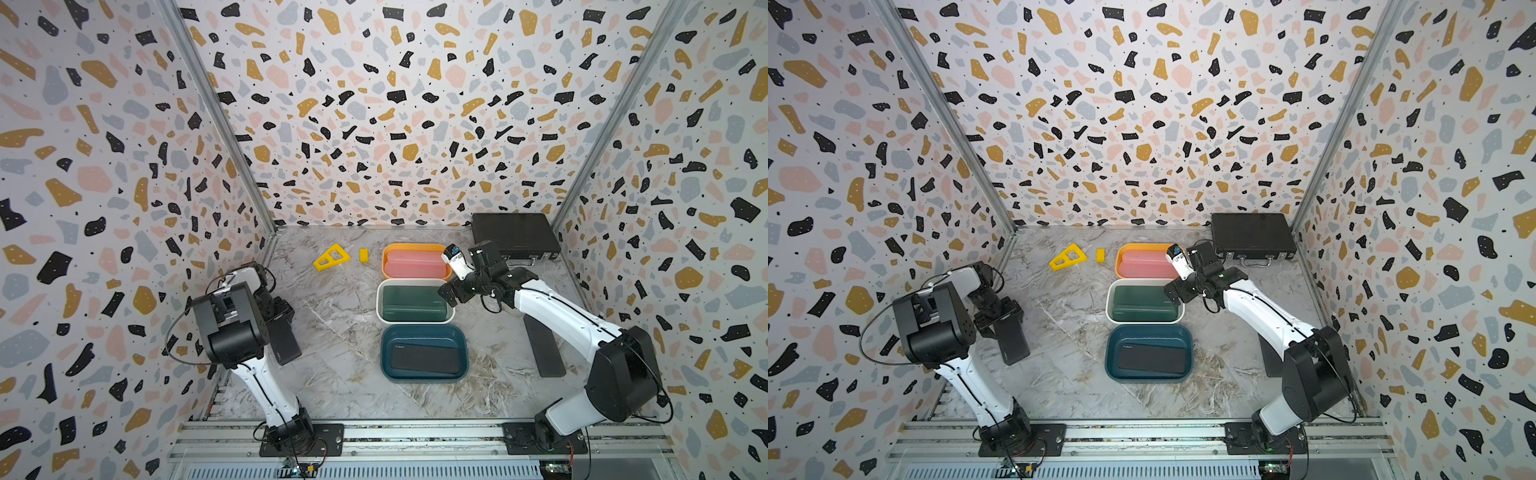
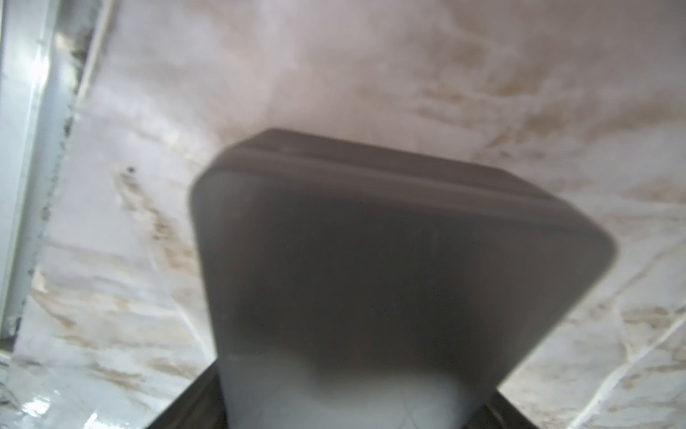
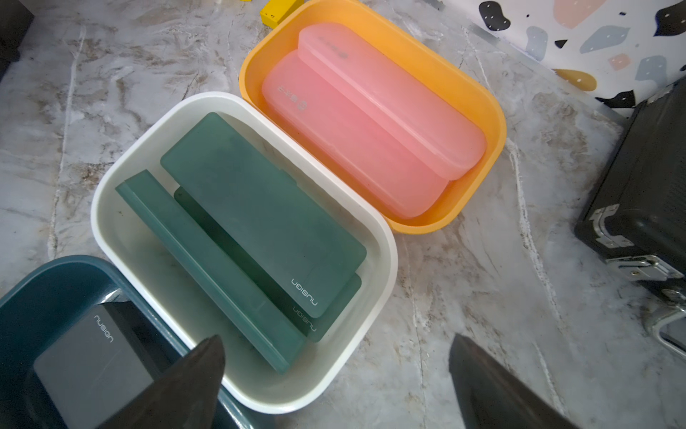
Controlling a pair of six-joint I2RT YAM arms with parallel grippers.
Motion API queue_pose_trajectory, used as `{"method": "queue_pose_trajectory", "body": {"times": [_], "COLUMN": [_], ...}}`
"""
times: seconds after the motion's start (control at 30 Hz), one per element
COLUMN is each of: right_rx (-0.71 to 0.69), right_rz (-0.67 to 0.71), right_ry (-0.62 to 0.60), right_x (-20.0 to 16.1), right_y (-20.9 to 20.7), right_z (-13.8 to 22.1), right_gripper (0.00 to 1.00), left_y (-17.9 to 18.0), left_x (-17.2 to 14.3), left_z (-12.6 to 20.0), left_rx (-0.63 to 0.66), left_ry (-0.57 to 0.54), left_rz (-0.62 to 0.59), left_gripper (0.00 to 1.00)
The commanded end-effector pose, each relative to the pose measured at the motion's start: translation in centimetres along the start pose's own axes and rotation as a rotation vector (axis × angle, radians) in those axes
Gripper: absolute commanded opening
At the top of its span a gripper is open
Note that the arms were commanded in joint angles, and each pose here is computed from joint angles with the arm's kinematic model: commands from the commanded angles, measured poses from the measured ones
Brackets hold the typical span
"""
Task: Place the pencil cases by color into the storage box
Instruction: Pick up the pencil case from the center of the board.
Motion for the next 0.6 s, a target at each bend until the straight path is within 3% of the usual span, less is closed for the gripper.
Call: {"method": "queue_pose_trajectory", "body": {"times": [0.0, 0.27, 0.57], "right_rx": [-0.015, -0.026, -0.090], "right_rz": [-0.002, -0.007, -0.040], "right_ry": [-0.012, -0.014, 0.013], "right_x": [0.1, -0.1, -0.9], "right_y": [0.1, 0.0, -0.9], "right_z": [1.5, 1.8, 2.3], "right_gripper": [0.99, 0.99, 0.99], "left_y": [-0.2, -0.7, -2.4], "left_x": [-0.2, -0.3, -0.1], "left_z": [-0.4, 0.5, 4.0], "left_rx": [-0.017, -0.064, -0.181], "left_ry": [0.026, 0.005, -0.092], "left_rz": [-0.003, -0.015, -0.068], "left_gripper": [0.77, 0.69, 0.67]}}
Point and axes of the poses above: each gripper's point midway between its finger pads, its own z axis back along the fingers, its own y axis along the line the jaws close on, x = y × z, the point moved 2 cm from there along z, back along the fingers, and after that the axes turned 4 degrees about -z, right-handed, at the moved point
